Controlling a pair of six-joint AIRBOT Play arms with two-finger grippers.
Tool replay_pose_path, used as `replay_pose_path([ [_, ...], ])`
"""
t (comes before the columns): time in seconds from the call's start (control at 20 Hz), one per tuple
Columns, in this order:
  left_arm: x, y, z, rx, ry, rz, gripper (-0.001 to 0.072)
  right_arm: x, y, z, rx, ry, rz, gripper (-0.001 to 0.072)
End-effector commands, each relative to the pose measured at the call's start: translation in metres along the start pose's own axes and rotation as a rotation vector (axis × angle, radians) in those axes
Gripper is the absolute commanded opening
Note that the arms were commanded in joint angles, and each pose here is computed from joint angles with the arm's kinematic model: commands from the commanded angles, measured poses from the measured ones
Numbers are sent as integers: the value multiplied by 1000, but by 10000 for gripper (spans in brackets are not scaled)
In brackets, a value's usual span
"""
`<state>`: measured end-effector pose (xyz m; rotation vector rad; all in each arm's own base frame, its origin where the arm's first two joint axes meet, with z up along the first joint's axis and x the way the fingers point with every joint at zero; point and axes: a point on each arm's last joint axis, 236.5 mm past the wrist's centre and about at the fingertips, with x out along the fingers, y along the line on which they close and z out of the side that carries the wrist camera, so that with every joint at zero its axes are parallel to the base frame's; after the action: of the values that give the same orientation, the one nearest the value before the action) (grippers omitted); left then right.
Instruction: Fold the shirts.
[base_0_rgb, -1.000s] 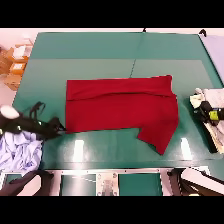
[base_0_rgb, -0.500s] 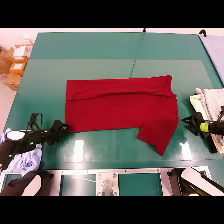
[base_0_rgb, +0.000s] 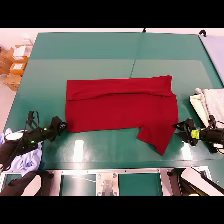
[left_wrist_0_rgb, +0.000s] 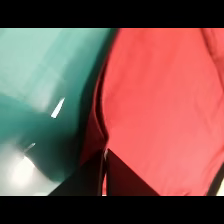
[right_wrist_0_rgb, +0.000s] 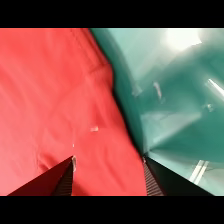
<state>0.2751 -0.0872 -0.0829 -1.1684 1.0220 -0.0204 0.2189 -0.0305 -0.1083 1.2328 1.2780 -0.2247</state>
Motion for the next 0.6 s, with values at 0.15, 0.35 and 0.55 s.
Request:
replay_pose_path([
  [0.15, 0, -5, -3, 9, 14, -22, 247, 19, -18, -27, 57, 50, -10, 500],
  [0.35, 0, 4, -19, 31, 68, -2, 250, 19, -5, -25, 52, 46, 45, 498],
  [0.55, 0, 46, -47, 25, 147, 114, 316, 19, -4, -28, 37, 57, 49, 498],
])
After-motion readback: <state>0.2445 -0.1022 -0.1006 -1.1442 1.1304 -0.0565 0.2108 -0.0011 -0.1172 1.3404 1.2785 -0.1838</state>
